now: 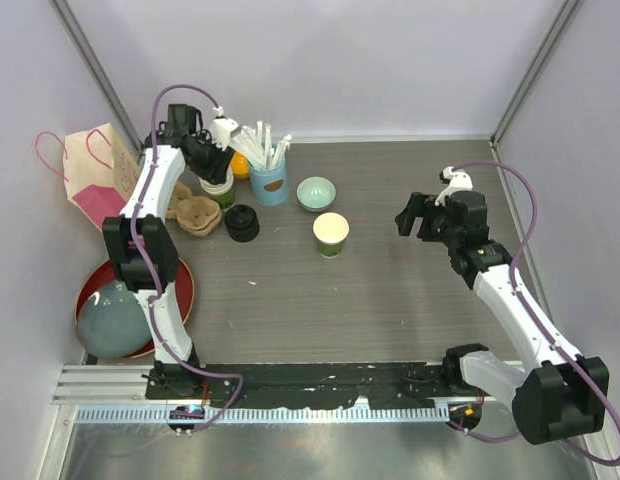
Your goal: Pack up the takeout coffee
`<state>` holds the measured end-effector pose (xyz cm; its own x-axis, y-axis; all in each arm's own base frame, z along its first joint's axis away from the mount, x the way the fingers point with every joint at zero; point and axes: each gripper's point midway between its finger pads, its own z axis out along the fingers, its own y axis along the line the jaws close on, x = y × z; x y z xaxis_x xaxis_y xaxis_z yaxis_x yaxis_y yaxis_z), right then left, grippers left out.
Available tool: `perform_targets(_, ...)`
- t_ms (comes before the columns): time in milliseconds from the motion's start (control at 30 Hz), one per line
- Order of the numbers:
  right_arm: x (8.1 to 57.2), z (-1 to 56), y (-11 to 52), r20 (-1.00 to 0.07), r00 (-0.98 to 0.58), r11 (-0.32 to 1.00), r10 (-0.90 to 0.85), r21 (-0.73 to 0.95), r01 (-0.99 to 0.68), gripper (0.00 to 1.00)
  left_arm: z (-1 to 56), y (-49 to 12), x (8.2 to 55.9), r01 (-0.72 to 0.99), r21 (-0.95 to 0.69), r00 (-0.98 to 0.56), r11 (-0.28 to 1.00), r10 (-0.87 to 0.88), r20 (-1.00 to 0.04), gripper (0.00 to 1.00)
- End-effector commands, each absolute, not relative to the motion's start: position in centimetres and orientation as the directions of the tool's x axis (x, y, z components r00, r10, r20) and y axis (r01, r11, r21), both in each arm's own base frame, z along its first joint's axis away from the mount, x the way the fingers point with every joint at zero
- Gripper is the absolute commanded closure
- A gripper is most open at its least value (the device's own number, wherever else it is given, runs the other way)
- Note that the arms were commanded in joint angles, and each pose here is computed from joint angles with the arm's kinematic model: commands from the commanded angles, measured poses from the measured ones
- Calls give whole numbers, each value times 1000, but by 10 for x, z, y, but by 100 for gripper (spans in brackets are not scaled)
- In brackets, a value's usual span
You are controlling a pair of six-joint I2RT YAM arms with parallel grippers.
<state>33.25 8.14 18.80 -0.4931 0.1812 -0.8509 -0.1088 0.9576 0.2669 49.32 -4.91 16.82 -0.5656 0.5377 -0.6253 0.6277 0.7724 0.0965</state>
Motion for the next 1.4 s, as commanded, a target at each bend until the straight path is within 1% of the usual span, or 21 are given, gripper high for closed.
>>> perform_targets(0, 339, 207, 90, -872, -457, 948, 174, 274, -160, 11, 192, -50, 506, 644, 177, -477, 745, 571, -668, 55)
perform_targets(200, 339, 203, 87, -867, -467, 954, 172, 265, -141, 11, 179, -49, 500, 659, 152, -506, 736, 584, -634, 55)
perform_targets(300, 339, 201, 84, -866, -470, 958, 171, 258, -127, 11, 175, -51, 496, 672, 131, -513, 729, 585, -628, 57)
perform_targets(400, 339, 201, 84, -864, -473, 958, 169, 257, -127, 11, 169, -51, 494, 674, 114, -526, 730, 583, -619, 62)
perform_targets(533, 339, 201, 84, -864, -475, 958, 170, 258, -127, 11, 162, -51, 489, 688, 102, -532, 719, 595, -603, 71)
perform_targets(700, 338, 199, 83, -863, -477, 960, 167, 253, -121, 11, 158, -48, 486, 692, 116, -530, 713, 610, -589, 74)
perform_targets(767, 339, 200, 83, -863, -475, 959, 171, 256, -121, 11, 160, -47, 486, 691, 127, -524, 711, 614, -591, 78)
perform_targets(800, 339, 200, 83, -864, -475, 959, 169, 255, -123, 11, 162, -48, 486, 692, 129, -519, 710, 613, -595, 84)
perform_targets(867, 339, 200, 83, -862, -477, 959, 172, 258, -121, 11, 167, -50, 484, 697, 126, -510, 706, 612, -605, 90)
perform_targets(900, 338, 200, 83, -863, -476, 959, 170, 257, -121, 11, 169, -50, 484, 697, 129, -506, 705, 611, -609, 100)
perform_targets(1167, 336, 198, 84, -860, -482, 958, 171, 260, -123, 11, 190, -51, 481, 689, 166, -470, 705, 609, -639, 100)
perform_targets(1367, 336, 199, 85, -858, -483, 955, 176, 268, -128, 11, 206, -50, 478, 677, 158, -485, 718, 598, -638, 100)
